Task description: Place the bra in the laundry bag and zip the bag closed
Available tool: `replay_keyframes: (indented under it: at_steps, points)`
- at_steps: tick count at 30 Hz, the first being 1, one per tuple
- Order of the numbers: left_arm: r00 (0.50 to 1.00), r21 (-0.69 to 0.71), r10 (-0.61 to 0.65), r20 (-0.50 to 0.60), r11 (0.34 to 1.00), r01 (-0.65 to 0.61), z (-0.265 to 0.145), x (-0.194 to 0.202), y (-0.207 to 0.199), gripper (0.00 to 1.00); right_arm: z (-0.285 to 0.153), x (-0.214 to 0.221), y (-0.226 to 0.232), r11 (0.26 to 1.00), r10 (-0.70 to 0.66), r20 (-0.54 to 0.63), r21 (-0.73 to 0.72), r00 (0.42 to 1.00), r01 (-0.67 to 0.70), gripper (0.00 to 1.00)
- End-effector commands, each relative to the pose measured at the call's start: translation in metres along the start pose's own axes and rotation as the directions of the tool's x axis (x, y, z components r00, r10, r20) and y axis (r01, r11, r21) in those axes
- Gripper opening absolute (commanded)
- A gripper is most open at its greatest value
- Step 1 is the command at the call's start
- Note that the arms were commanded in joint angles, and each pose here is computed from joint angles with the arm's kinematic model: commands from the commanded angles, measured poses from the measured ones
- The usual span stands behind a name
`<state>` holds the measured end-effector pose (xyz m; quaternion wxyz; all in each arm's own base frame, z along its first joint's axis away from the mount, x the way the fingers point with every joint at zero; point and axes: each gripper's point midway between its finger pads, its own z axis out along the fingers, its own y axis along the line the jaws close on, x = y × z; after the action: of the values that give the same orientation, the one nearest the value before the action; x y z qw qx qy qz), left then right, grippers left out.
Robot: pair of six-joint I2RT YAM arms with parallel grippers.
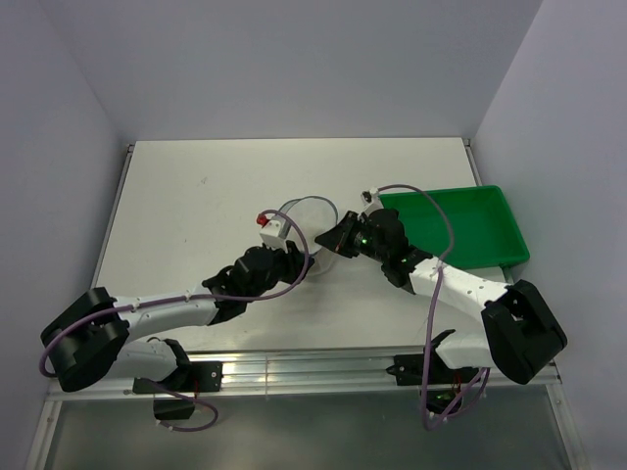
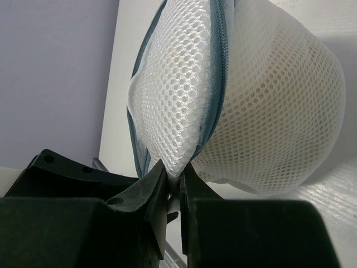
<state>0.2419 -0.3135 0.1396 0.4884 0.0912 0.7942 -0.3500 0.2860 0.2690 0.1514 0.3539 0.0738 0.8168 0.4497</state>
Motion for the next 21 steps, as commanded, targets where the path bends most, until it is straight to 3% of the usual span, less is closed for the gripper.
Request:
replay_keyframes:
  at_steps: [1, 13, 21]
  points:
    - [0.998, 0.1, 0.005, 0.057, 0.995, -0.011, 0.003, -0.027, -0.032, 0.0, 0.003, -0.014, 0.009, 1.0, -0.026, 0.032, -0.011, 0.999, 0.026, 0.0]
    - [0.999, -0.047, 0.012, 0.04, 0.999, -0.01, -0.018, -0.017, 0.014, 0.0, 0.0, -0.022, 0.002, 0.999, -0.053, 0.037, 0.014, 0.998, 0.053, 0.0]
    - [0.999, 0.031, 0.021, 0.028, 0.999, -0.022, -0.025, -0.021, -0.005, 0.0, -0.001, -0.027, 0.006, 0.999, -0.036, 0.051, -0.001, 0.998, 0.036, 0.0]
